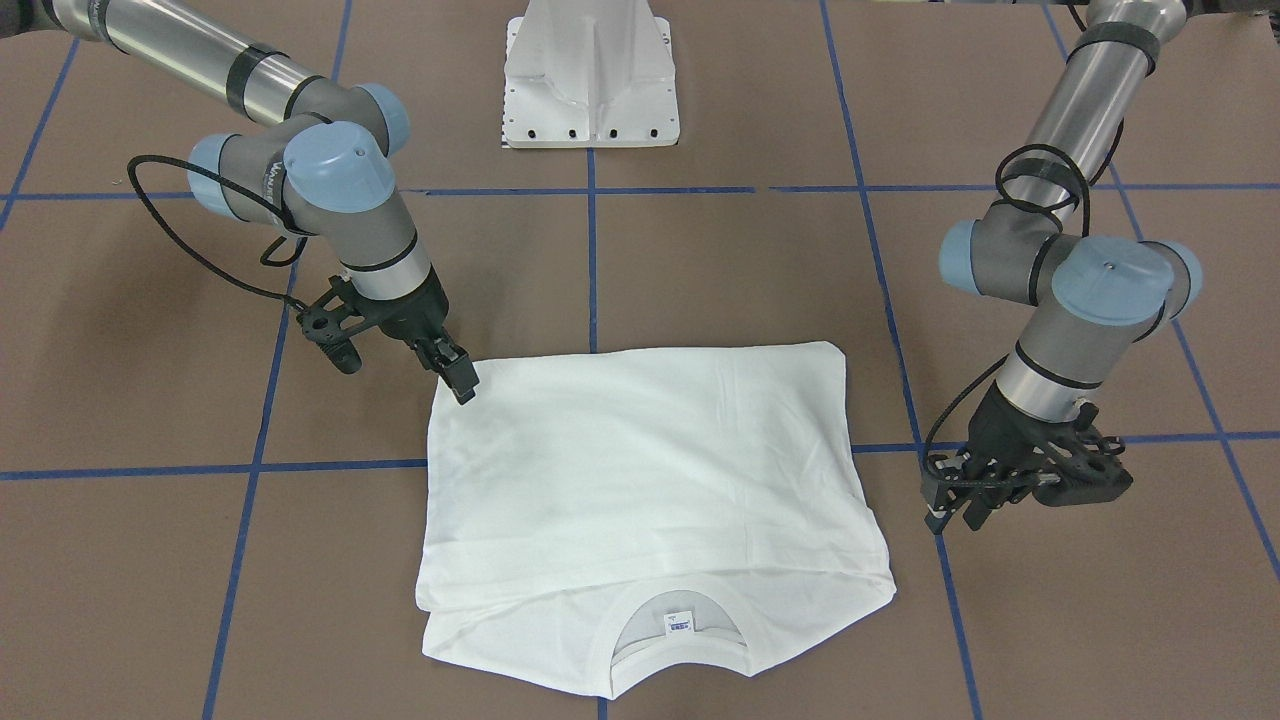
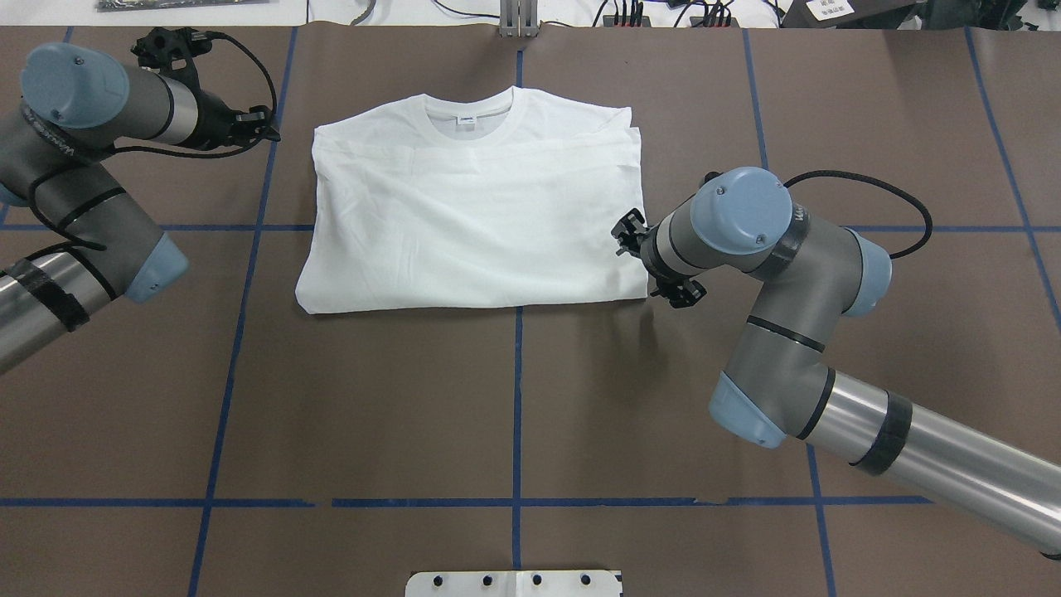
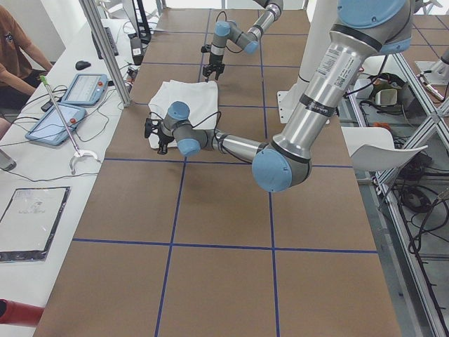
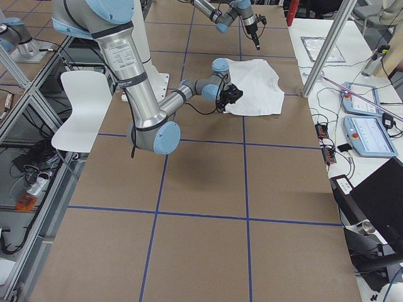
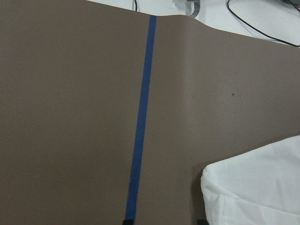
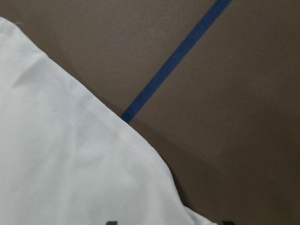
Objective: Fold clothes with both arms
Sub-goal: 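Release the hem while the right gripper moves to the folded shirt's side edge, then grasp the shirt's side edge with the right gripper and rotate the shirt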
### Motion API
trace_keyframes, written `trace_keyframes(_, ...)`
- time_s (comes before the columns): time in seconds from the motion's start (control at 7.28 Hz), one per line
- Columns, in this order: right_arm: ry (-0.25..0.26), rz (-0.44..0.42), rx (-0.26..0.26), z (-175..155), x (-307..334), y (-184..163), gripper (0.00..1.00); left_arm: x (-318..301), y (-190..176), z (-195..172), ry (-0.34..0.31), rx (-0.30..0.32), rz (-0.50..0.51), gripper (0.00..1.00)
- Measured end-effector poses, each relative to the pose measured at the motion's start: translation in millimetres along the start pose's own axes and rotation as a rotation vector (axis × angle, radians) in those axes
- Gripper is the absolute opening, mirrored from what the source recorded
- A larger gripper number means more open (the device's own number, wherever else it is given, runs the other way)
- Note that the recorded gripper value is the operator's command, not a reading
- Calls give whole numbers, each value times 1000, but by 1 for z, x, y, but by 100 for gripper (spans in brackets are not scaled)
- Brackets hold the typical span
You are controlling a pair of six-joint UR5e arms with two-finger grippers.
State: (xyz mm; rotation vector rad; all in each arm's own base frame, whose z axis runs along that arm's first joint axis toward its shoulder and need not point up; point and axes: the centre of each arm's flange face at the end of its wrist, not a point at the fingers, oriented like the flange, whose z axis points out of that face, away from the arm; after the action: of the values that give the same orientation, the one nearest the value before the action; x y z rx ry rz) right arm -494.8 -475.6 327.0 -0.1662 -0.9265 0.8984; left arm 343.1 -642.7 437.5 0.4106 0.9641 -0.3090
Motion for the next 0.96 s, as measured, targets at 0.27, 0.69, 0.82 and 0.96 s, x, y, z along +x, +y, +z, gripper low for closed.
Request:
trace_keyframes(0.27,10,1,3,2,14,-1,78,1,2,-8,11,8,4,55)
trace_keyframes(0.69,11,0,-1,5,14,4,63,0,2,-17,19,18,7,55)
trace_keyframes(0.82,11,6,-2,6,14,5,33,-1,3,-19,20,19,7,55)
trace_keyframes(0.96,15,16,-2,9,15,6,0,-2,3,-20,20,20,7,55)
